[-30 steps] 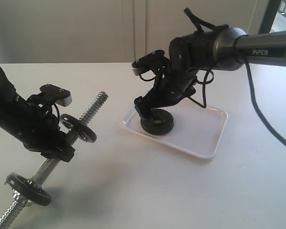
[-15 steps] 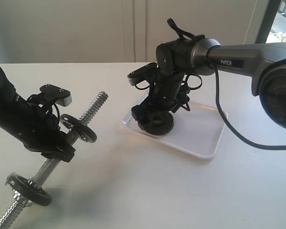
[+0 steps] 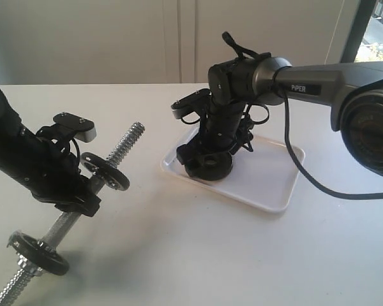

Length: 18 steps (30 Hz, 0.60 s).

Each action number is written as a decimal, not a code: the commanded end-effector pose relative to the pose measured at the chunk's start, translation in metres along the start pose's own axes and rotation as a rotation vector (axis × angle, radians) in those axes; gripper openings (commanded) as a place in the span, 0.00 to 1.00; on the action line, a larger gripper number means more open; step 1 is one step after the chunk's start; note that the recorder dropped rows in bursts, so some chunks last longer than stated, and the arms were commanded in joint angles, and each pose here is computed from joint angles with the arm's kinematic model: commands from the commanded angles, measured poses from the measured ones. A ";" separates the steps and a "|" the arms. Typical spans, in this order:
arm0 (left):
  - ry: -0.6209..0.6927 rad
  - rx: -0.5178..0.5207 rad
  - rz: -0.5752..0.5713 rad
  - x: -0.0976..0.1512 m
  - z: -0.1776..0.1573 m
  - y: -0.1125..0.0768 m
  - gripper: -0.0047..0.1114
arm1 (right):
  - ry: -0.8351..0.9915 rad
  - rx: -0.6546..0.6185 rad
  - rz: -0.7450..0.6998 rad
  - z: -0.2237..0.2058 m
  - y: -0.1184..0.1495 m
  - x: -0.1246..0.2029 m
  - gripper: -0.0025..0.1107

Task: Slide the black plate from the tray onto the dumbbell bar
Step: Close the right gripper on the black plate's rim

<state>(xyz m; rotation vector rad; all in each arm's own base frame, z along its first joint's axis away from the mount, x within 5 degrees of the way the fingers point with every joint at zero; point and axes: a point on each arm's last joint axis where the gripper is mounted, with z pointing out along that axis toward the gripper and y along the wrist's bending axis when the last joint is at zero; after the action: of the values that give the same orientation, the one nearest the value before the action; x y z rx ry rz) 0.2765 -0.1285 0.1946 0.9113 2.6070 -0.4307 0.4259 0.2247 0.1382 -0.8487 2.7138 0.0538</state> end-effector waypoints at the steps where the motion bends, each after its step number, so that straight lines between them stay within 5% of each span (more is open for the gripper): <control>1: -0.096 0.025 -0.051 -0.011 -0.017 -0.008 0.04 | 0.038 -0.002 0.000 0.015 0.000 0.005 0.92; 18: -0.096 0.025 -0.051 -0.011 -0.017 -0.008 0.04 | 0.132 -0.010 -0.008 0.025 0.001 0.014 0.89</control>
<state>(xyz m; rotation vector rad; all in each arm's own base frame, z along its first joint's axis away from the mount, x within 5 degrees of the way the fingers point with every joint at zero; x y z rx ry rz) 0.2765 -0.1285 0.1946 0.9113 2.6070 -0.4307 0.4273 0.2277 0.1326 -0.8234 2.7388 0.0866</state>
